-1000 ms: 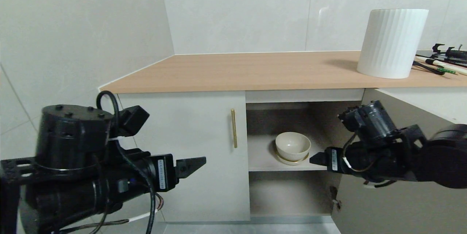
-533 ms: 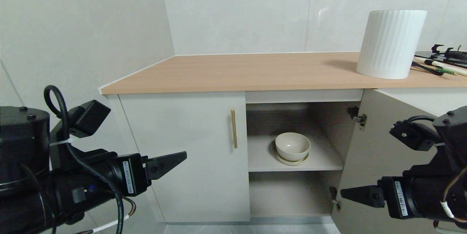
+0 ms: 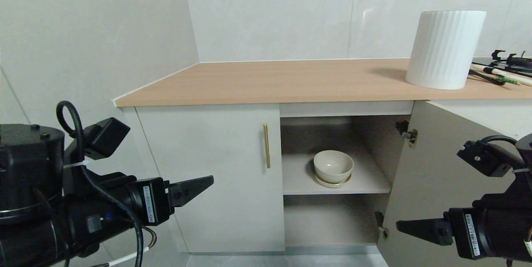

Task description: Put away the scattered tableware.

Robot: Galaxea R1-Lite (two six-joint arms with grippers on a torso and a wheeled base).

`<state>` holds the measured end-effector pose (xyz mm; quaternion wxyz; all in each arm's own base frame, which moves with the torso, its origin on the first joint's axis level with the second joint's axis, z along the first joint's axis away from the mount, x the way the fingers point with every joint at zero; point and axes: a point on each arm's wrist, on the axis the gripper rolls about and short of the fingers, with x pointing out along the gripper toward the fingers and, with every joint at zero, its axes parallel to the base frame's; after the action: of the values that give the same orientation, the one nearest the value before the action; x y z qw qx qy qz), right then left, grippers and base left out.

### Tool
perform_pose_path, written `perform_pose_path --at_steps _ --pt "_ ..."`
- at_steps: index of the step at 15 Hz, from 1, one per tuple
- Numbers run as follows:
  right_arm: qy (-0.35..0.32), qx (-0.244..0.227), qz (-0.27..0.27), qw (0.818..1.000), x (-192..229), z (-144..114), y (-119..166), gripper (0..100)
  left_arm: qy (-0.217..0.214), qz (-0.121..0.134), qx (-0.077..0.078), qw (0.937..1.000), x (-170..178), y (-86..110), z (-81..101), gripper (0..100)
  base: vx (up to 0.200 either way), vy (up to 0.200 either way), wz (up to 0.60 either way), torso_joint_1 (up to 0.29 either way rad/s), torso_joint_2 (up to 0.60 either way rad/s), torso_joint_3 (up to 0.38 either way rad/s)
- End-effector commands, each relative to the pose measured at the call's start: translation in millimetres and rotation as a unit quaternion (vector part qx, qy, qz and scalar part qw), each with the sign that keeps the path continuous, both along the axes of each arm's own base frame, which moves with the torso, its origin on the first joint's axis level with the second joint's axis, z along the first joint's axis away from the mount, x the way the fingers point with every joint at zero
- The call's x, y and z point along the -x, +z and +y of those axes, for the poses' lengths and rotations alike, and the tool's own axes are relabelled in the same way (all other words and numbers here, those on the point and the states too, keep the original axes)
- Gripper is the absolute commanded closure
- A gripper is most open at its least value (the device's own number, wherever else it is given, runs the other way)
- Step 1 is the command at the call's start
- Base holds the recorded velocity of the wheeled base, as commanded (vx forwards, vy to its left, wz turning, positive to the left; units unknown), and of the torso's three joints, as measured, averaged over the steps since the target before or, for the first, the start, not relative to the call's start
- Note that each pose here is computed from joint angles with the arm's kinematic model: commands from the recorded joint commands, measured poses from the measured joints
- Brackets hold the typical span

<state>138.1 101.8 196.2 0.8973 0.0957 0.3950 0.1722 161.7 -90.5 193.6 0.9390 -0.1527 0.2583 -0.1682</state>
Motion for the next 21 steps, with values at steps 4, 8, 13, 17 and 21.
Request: perform_pose_path --at_steps 4,8,13,17,21 --pt "-0.001 0.002 0.002 1.0 -0.2 0.1 -0.8 0 -0.001 0.004 -0.002 1.0 -0.9 -1.6 -0.9 0 -0.2 0.0 0.0 0.004 0.0 0.001" --pt "0.002 0.008 0.002 1.0 0.2 -0.3 -2.4 0 -0.001 0.007 -0.004 1.0 -1.8 -3.1 -1.4 0 -0.2 0.0 0.0 0.001 -0.01 0.002" --pt "0.006 0.013 -0.001 1.0 0.9 -0.9 -2.7 0 -0.002 0.009 -0.005 0.9999 -1.3 -4.4 -1.4 0 -0.2 0.0 0.0 0.004 0.0 0.001" --pt "0.006 0.012 -0.006 1.0 2.9 -2.5 -0.8 0 -0.003 0.01 -0.008 0.9999 -0.9 -5.7 -1.2 0 0.0 0.0 0.0 0.0 0.0 0.0" --pt "0.004 0.012 -0.007 1.0 3.0 -2.9 -0.6 0 -0.002 0.011 -0.009 0.9999 -0.8 -6.5 -0.8 0 0.0 0.0 0.0 0.0 0.0 0.0"
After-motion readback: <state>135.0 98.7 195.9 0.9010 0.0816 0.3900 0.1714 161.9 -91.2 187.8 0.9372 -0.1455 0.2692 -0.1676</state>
